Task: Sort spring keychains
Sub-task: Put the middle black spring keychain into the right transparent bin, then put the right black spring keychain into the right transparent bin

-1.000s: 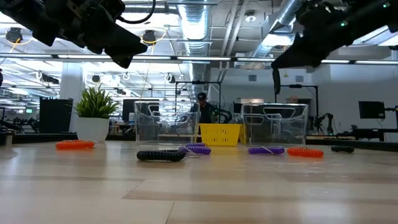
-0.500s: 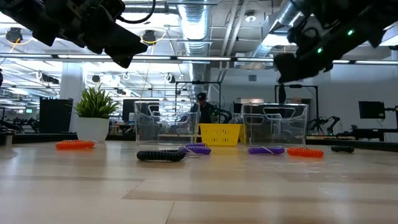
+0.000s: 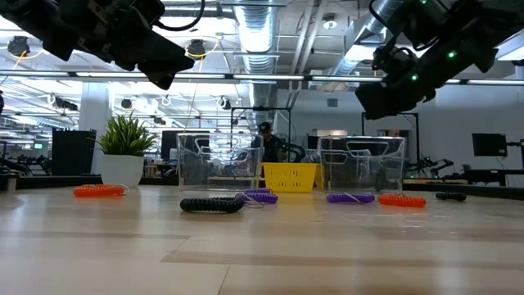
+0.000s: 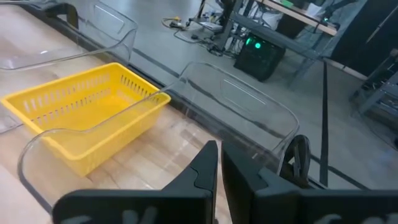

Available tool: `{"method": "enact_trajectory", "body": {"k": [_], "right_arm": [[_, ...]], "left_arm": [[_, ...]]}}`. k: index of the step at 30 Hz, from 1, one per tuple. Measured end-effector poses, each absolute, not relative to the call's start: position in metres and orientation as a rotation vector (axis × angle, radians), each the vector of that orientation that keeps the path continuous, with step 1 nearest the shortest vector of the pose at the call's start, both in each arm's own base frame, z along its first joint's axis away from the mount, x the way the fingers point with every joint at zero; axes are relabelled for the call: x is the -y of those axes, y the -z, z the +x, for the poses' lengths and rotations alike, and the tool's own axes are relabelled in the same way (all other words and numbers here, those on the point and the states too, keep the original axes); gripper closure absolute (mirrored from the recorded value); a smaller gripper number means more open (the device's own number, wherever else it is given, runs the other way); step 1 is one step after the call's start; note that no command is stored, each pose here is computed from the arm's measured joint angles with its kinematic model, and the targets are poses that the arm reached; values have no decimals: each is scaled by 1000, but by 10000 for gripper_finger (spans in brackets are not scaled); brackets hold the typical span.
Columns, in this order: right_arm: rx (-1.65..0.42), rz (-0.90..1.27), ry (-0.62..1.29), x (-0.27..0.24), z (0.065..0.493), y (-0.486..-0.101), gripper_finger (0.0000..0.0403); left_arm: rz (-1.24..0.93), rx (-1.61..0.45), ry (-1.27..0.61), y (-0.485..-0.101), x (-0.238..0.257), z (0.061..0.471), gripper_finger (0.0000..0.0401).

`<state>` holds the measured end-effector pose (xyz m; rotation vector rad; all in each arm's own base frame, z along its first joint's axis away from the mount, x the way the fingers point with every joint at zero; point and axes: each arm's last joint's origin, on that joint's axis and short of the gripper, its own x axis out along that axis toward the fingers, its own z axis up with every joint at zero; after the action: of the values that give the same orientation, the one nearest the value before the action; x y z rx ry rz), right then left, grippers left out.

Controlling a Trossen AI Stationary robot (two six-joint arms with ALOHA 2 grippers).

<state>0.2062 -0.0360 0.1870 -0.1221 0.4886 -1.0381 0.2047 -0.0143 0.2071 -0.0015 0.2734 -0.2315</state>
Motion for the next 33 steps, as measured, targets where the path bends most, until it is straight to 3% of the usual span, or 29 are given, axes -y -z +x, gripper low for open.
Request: {"method": "enact_trajectory", "body": {"k": [14, 19, 26, 33], "right_arm": [[-513, -228, 880, 9, 182, -207, 376], [-548, -230, 663, -9, 160, -214, 379], [-632, -73, 305, -29, 138, -212, 389], [-686, -18, 253, -37, 130, -208, 395]], "left_arm": [[-2, -274, 231, -207, 14, 205, 288], [-2, -274, 231, -207, 14, 205, 288], [-2, -274, 231, -207, 14, 205, 288], [-2, -273, 231, -207, 14, 205, 288]]}}
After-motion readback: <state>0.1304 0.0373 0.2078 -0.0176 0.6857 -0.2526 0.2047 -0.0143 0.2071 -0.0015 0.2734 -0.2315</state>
